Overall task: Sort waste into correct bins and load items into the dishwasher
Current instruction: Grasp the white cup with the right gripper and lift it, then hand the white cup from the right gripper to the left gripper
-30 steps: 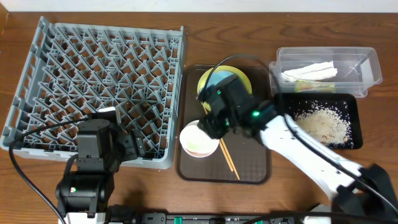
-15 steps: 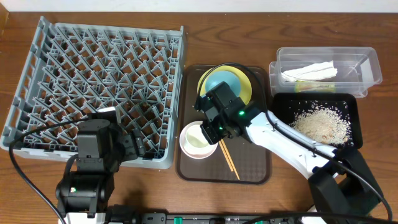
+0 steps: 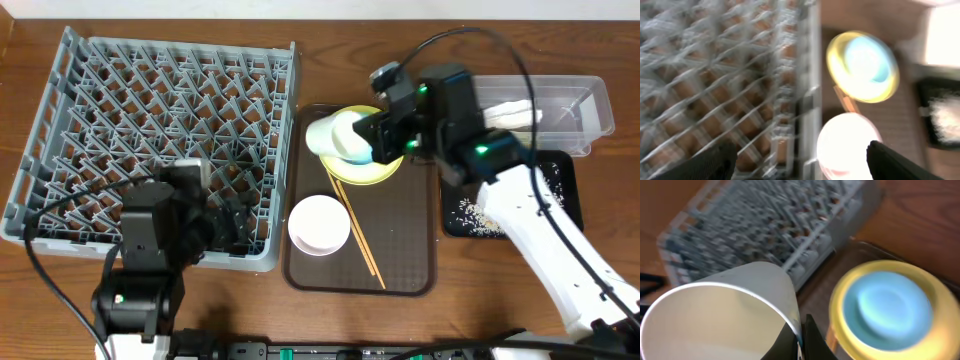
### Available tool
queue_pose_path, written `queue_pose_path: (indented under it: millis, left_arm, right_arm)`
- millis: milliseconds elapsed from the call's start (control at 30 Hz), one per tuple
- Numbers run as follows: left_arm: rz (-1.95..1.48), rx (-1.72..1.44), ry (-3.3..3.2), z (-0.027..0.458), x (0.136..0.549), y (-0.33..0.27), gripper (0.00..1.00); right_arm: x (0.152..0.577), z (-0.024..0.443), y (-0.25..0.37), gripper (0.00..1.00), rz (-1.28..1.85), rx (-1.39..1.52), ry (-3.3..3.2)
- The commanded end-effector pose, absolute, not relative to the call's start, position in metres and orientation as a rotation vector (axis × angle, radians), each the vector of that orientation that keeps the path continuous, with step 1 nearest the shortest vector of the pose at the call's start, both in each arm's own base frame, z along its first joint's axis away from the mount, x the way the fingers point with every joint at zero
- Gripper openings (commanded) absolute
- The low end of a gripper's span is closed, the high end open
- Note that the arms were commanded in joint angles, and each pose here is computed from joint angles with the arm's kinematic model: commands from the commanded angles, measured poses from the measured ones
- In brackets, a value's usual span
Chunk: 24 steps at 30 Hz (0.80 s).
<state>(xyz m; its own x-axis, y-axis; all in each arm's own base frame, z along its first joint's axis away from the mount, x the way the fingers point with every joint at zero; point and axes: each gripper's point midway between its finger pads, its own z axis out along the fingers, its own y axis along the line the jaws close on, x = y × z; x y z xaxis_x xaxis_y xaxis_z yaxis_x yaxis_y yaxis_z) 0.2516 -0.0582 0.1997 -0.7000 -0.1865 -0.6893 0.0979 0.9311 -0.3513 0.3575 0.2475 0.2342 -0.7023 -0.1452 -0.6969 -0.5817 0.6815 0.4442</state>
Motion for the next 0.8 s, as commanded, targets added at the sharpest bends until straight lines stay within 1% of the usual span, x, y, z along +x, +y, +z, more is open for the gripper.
queue_pose_path:
  millis: [0,100,267,500,767]
  left_arm:
    - [-0.758,0.092,2.223,0.223,0.254,-0.098,0.86]
    - [-0.944,0.233,2.112,0.246,0.258,-0.124,0.86]
    - [-1.167,0.485,1.891,0.285,0.255,-0.154,0.86]
    - [-1.288,0.696,1.710,0.312,0.240,-0.169,0.86]
    - [-1.246,0.739,1.641,0.322,0.242,-0.169,0.85]
  right_arm:
    - [0.328,0.255,0.272,0.01,1.284,-0.648,2.194]
    - [0.307,0.283,0.284,0.01,1.500,-0.781,2.049]
    - [0.287,0.309,0.289,0.02,1.692,-0.877,1.925]
    - [0.278,0.314,0.290,0.03,1.750,-0.917,1.897]
    - [0.270,0.316,0.294,0.06,1.783,-0.951,1.883]
